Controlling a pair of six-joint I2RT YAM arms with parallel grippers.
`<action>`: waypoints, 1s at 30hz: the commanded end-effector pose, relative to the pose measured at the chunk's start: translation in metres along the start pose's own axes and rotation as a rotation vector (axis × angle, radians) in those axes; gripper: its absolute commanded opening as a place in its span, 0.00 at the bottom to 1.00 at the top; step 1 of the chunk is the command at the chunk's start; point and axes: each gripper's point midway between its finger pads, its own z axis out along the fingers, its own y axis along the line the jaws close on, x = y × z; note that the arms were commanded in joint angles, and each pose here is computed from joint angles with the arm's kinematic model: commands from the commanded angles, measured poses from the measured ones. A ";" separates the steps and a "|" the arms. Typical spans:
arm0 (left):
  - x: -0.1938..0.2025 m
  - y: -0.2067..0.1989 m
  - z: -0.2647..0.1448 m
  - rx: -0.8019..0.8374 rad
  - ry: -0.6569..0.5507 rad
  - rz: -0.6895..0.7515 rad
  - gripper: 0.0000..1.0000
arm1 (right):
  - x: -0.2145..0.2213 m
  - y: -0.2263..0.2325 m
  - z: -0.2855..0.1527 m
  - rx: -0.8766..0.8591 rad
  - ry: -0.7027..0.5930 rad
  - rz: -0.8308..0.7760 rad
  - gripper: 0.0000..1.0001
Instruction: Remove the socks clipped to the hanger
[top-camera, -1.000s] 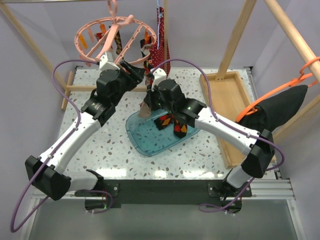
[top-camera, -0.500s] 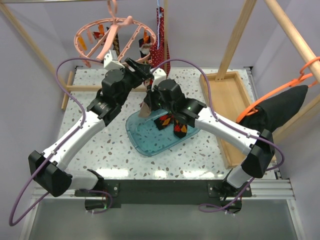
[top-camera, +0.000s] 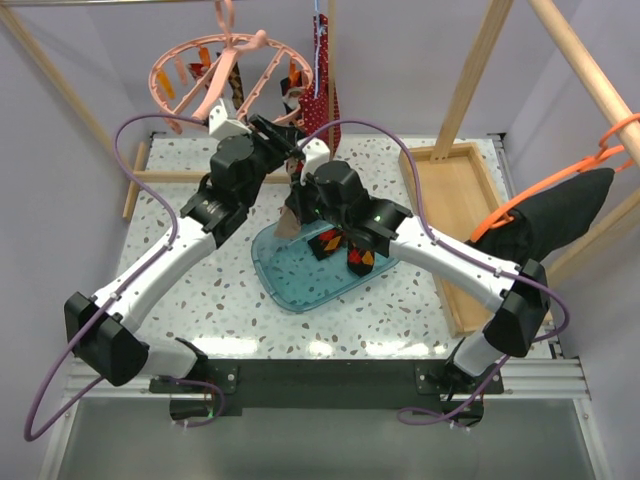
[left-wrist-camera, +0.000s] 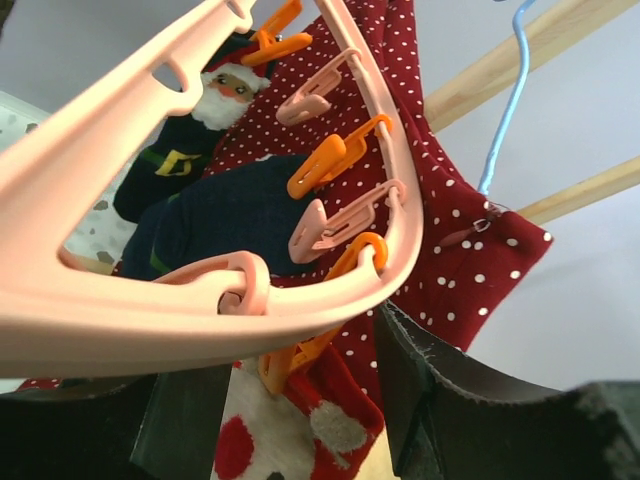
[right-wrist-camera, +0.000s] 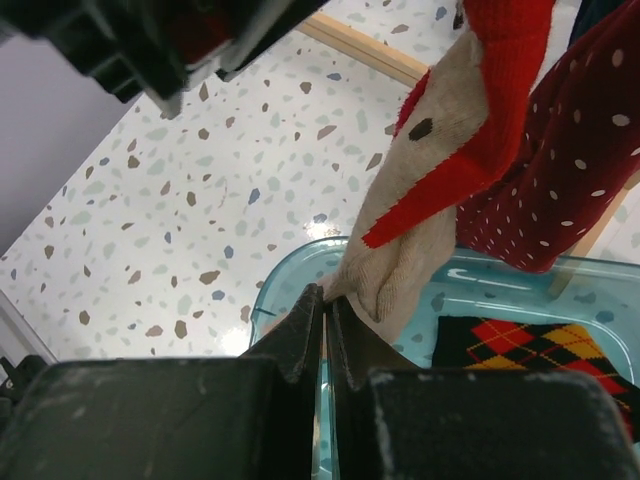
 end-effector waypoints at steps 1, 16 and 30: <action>-0.028 -0.017 0.001 0.025 -0.101 0.010 0.59 | -0.038 0.012 -0.021 -0.039 -0.106 -0.007 0.00; -0.027 -0.029 -0.002 0.090 -0.087 0.052 0.00 | -0.023 0.010 -0.035 -0.029 -0.089 -0.003 0.00; -0.024 -0.034 -0.020 0.158 -0.049 0.127 0.00 | 0.019 -0.035 -0.054 0.130 -0.035 -0.009 0.00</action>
